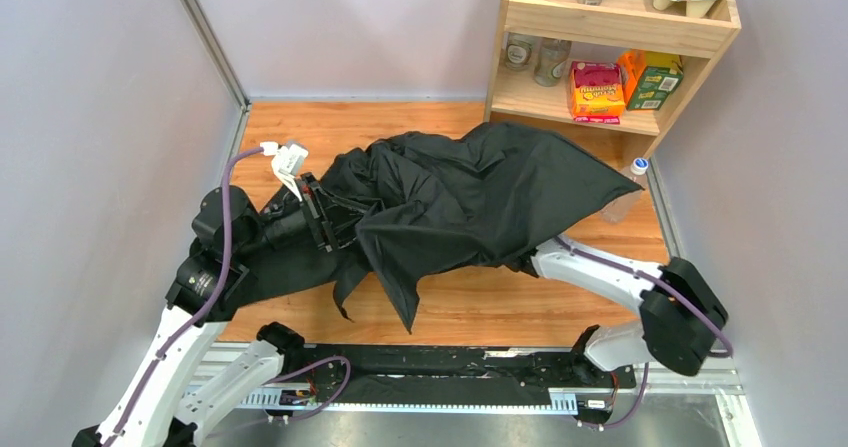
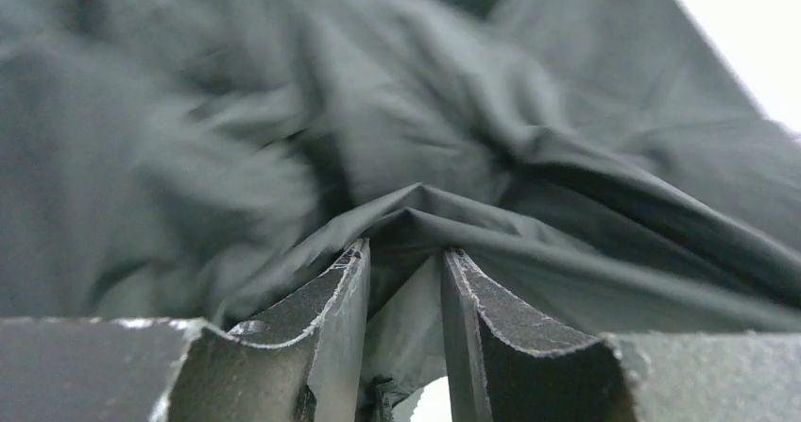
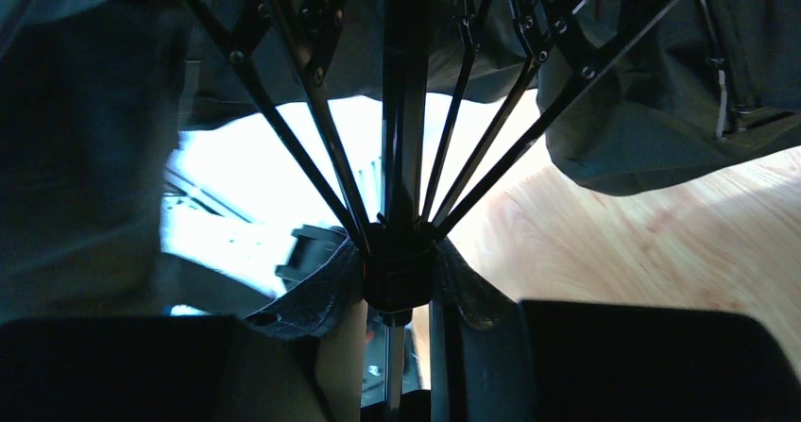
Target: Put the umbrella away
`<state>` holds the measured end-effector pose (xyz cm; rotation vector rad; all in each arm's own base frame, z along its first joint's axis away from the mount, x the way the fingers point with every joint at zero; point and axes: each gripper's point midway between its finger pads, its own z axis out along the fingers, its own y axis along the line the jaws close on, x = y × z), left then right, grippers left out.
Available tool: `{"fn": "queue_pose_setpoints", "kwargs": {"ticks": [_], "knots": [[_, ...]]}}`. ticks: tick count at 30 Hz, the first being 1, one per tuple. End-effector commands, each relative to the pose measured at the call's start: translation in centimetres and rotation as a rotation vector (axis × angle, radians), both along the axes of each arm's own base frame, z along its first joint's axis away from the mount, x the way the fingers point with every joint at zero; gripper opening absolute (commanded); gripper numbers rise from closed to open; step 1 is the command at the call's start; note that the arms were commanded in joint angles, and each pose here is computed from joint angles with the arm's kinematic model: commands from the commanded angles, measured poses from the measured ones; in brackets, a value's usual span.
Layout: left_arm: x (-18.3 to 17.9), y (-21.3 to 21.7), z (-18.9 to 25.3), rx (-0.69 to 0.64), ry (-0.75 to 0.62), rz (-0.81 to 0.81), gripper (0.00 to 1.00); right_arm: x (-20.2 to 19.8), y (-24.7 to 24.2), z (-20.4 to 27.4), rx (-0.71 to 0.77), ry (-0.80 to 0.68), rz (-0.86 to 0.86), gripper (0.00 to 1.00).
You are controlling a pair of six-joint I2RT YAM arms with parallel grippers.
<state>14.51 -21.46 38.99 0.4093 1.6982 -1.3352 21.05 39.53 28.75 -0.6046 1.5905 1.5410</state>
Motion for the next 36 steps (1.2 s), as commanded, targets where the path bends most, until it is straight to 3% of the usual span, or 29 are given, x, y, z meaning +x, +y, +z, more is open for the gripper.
{"fn": "queue_pose_setpoints", "kwargs": {"ticks": [1, 5, 10, 13, 17, 19, 20, 21, 23, 29, 36], "knots": [[3.9, 2.6, -5.6, 0.205, 0.019, 0.230, 0.41, -4.4, -2.8, 8.7, 0.261, -0.125, 0.089, 0.00], [2.1, 1.7, -4.8, 0.189, -0.032, 0.118, 0.43, -2.0, -3.3, 6.3, 0.132, -0.093, -0.056, 0.00], [-2.2, 2.8, -1.1, 0.124, -0.149, 0.054, 0.58, 0.8, -4.1, 4.0, -0.016, -0.080, -0.189, 0.00], [-4.8, 4.0, 0.7, 0.126, -0.232, 0.038, 0.60, -0.2, -4.2, 2.8, -0.057, -0.218, -0.128, 0.00], [-6.8, 7.8, 2.8, 0.144, -0.290, 0.200, 0.51, -1.1, -4.9, 0.7, -0.085, -0.419, -0.025, 0.00], [-6.6, 9.3, 3.3, 0.117, -0.290, 0.301, 0.58, -2.1, -5.1, 0.5, -0.083, -0.504, 0.044, 0.00], [-6.4, 9.5, 3.4, 0.100, -0.281, 0.326, 0.69, -2.9, -5.2, 0.8, -0.073, -0.534, 0.079, 0.00], [-5.8, 9.3, 3.2, 0.095, -0.273, 0.333, 0.70, -3.5, -5.3, 1.2, -0.060, -0.559, 0.107, 0.00], [-4.1, 8.8, 2.7, 0.089, -0.214, 0.361, 0.71, -4.6, -5.5, 2.2, -0.037, -0.595, 0.148, 0.00], [-1.2, 3.8, 1.9, 0.011, -0.155, 0.183, 0.72, -5.7, -5.8, 3.7, -0.019, -0.595, 0.191, 0.00], [-2.7, 0.7, 2.8, -0.084, -0.234, -0.055, 0.72, -4.7, -4.8, 3.1, -0.028, -0.524, 0.187, 0.00]]}}
